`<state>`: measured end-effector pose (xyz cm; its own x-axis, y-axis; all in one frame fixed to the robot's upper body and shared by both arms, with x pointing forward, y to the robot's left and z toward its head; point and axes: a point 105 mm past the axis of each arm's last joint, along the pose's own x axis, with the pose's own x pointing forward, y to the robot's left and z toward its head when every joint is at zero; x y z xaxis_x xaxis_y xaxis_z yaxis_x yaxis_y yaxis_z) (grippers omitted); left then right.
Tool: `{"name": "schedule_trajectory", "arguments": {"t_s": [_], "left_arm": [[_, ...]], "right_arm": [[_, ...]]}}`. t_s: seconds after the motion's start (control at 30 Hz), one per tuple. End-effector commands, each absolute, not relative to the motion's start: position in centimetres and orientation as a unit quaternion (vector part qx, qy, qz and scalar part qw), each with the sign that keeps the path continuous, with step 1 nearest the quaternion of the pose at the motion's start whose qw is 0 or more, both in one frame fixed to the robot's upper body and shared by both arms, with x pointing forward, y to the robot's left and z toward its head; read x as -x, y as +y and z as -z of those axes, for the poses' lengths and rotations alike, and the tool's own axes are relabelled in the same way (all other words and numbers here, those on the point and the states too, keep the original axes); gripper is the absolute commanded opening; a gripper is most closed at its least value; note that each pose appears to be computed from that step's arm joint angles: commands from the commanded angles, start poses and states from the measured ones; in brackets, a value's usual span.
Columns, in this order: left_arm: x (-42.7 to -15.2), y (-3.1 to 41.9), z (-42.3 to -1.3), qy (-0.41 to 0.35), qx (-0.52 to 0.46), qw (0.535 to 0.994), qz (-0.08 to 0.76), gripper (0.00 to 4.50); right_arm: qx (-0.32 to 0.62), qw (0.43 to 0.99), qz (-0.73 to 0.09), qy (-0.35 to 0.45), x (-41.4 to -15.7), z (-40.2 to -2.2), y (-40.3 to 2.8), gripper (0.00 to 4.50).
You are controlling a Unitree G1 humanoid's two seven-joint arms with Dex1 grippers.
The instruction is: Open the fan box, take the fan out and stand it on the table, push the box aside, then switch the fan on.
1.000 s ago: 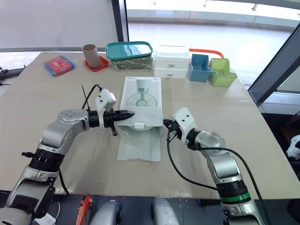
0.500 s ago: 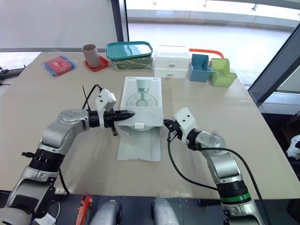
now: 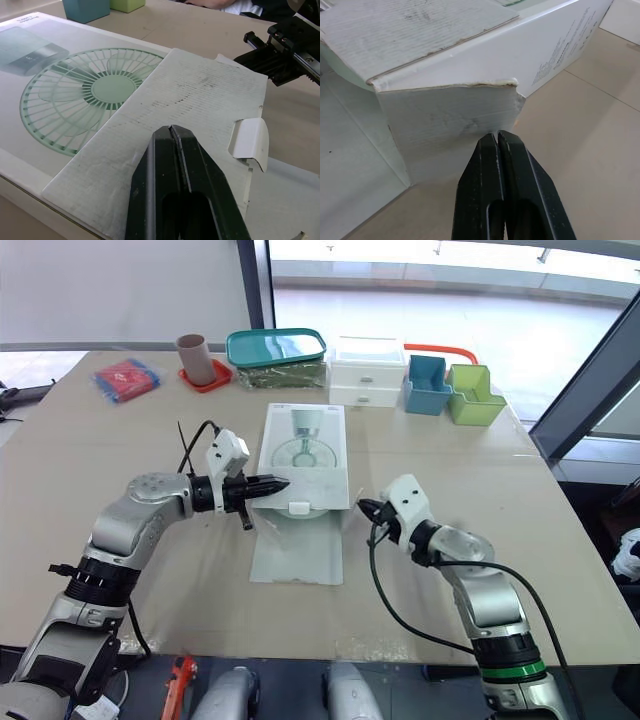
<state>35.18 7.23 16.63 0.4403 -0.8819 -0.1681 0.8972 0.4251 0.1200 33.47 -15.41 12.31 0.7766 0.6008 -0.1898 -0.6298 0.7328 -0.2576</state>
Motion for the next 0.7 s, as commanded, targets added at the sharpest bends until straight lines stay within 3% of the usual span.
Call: {"name": "schedule_trajectory", "arguments": {"t_s": [0.03, 0.27, 0.53, 0.7], "left_arm": [[-35.3, 7.3, -16.4, 0.049, -0.101, 0.843, 0.527, 0.0], [-35.3, 7.3, -16.4, 0.049, -0.101, 0.842, 0.527, 0.0], [-35.4, 7.3, -16.5, 0.048, -0.101, 0.844, 0.525, 0.0], [-35.4, 7.3, -16.5, 0.046, -0.1, 0.845, 0.524, 0.0]], "right_arm": [[0.163, 0.933, -0.32, 0.025, -33.3, -13.5, -16.2, 0.06], [0.169, 0.94, -0.296, 0.034, -33.4, -13.2, -17.9, 0.06], [0.18, 0.953, -0.243, 0.012, -35.1, -15.9, -21.8, 0.06], [0.189, 0.948, -0.253, -0.04, -35.8, -19.2, -21.4, 0.06]]}}
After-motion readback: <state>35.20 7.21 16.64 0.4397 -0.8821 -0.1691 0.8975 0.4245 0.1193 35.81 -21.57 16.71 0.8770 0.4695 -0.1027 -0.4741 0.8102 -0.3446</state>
